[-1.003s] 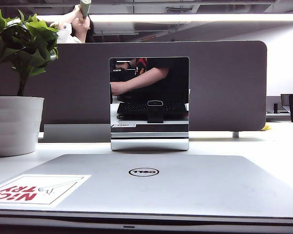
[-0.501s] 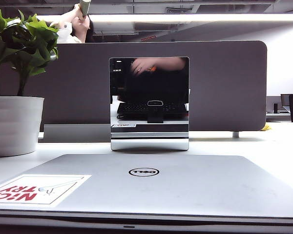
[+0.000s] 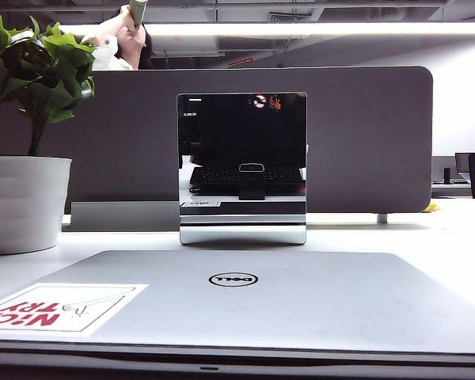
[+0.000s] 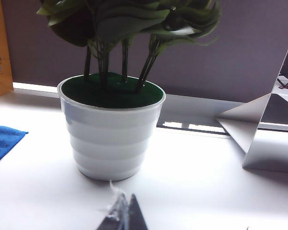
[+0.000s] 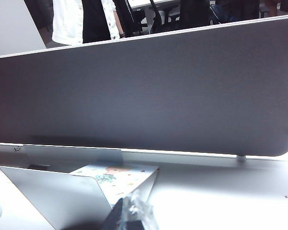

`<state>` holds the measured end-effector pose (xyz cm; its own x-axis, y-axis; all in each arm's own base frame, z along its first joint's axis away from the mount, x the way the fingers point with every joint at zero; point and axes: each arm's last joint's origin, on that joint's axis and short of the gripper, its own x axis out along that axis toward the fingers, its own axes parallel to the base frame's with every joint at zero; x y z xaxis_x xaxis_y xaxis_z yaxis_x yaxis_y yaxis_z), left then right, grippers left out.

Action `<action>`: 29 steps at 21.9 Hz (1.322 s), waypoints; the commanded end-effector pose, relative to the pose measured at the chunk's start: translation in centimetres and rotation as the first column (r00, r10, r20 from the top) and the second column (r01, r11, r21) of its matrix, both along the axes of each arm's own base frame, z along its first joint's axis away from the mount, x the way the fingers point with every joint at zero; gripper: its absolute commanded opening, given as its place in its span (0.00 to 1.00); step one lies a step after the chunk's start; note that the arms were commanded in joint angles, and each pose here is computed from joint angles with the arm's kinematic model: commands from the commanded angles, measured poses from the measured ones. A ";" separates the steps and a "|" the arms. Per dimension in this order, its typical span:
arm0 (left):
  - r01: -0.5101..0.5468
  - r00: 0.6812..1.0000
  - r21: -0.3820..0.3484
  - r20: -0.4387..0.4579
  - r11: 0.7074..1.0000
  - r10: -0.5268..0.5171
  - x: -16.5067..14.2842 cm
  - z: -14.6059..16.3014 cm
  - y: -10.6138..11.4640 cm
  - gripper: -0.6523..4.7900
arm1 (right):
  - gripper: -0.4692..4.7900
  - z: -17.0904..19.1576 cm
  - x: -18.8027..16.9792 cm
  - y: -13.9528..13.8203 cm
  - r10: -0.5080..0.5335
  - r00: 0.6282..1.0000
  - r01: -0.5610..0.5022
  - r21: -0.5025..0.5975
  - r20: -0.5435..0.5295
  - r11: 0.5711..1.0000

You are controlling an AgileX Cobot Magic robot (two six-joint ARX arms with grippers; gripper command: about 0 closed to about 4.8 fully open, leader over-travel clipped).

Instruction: Close the laptop lid.

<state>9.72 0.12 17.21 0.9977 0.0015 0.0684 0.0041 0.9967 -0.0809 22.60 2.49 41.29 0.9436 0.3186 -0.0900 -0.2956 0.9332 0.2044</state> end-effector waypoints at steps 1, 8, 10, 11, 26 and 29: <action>-0.001 1.000 0.003 0.010 1.000 0.001 0.0 0.1 0.0 0.11 | 0.09 0.2 -0.1 0.0 -0.002 1.000 0.002 0.003 0.016 1.000; -0.001 1.000 0.003 0.010 1.000 0.001 0.0 0.1 0.0 0.11 | 0.09 0.1 -0.6 -0.1 -0.016 1.000 0.017 -0.084 0.012 0.996; -0.001 1.000 0.003 0.010 1.000 0.001 0.0 0.1 0.0 0.11 | 0.09 0.1 -1.7 -0.4 -0.069 0.998 0.070 -0.113 0.009 0.991; -0.001 1.000 0.003 0.010 1.000 0.001 0.0 0.1 0.0 0.11 | 0.09 0.0 -2.3 -0.5 -0.086 0.996 0.087 -0.121 0.015 0.989; 0.005 1.000 0.003 0.010 1.000 -0.006 0.0 0.1 0.0 0.11 | 0.09 -13.8 -13.2 -2.5 -0.298 0.937 0.323 -0.123 0.184 0.938; 0.005 1.000 0.004 0.010 1.000 -0.005 0.0 0.1 0.0 0.11 | 0.09 -16.9 -13.4 -2.5 -0.295 0.941 0.314 -0.101 0.166 0.944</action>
